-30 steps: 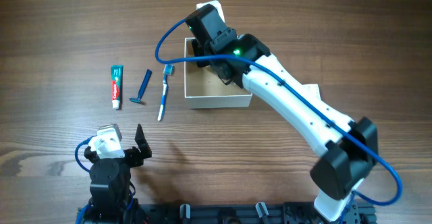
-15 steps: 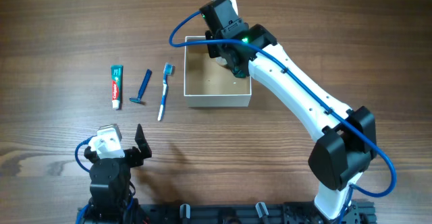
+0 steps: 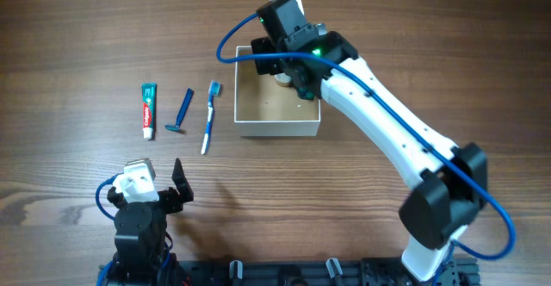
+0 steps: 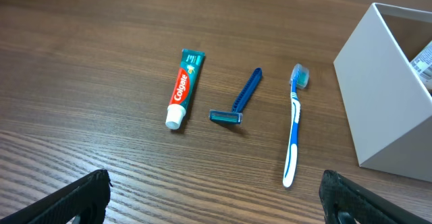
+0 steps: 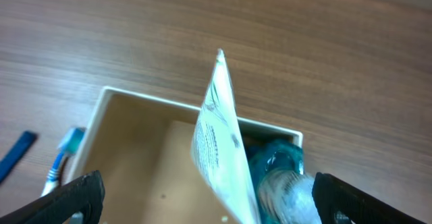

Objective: Pack container
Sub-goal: 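Lower the lotion tube upright into the box and release, then grasp the green-white soap bar with the right gripper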

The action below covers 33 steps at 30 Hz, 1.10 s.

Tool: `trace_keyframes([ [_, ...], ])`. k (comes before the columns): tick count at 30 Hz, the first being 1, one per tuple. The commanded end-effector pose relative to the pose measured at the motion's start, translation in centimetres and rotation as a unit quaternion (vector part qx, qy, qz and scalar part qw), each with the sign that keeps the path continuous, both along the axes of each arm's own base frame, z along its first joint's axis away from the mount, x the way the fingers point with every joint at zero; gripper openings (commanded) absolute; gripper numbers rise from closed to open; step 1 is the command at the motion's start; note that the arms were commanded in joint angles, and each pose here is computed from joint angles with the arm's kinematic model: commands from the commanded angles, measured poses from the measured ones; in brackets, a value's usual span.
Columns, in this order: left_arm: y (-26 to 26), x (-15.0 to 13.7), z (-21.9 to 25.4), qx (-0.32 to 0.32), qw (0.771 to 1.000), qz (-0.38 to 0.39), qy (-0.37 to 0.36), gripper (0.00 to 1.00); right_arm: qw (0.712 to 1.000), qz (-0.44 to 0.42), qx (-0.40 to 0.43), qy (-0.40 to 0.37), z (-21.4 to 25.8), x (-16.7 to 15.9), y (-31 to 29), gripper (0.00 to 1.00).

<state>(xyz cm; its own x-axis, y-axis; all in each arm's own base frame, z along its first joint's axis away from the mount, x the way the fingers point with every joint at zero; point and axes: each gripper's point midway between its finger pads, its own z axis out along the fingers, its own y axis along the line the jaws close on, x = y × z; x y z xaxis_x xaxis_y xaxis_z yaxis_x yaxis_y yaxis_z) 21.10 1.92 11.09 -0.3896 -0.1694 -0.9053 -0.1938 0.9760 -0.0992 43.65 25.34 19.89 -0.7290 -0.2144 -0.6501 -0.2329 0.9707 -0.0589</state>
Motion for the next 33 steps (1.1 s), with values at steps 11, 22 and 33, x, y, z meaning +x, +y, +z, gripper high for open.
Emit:
trace_keyframes([
  [11, -0.1, 0.0, -0.3, -0.004, 1.0, -0.004, 0.001, 1.0, 0.992, -0.125, 0.013, 0.028, 8.4, -7.3, -11.7, 0.99],
  [22, -0.1, 0.0, -0.3, -0.004, 1.0, -0.004, 0.001, 1.0, 0.964, -0.201, 0.003, 0.175, -0.7, -7.9, -20.6, 1.0],
  [33, -0.1, 0.0, -0.3, -0.004, 1.0, -0.004, 0.001, 1.0, 0.954, -0.16, -0.002, 0.255, -11.9, -10.3, -23.3, 1.0],
])
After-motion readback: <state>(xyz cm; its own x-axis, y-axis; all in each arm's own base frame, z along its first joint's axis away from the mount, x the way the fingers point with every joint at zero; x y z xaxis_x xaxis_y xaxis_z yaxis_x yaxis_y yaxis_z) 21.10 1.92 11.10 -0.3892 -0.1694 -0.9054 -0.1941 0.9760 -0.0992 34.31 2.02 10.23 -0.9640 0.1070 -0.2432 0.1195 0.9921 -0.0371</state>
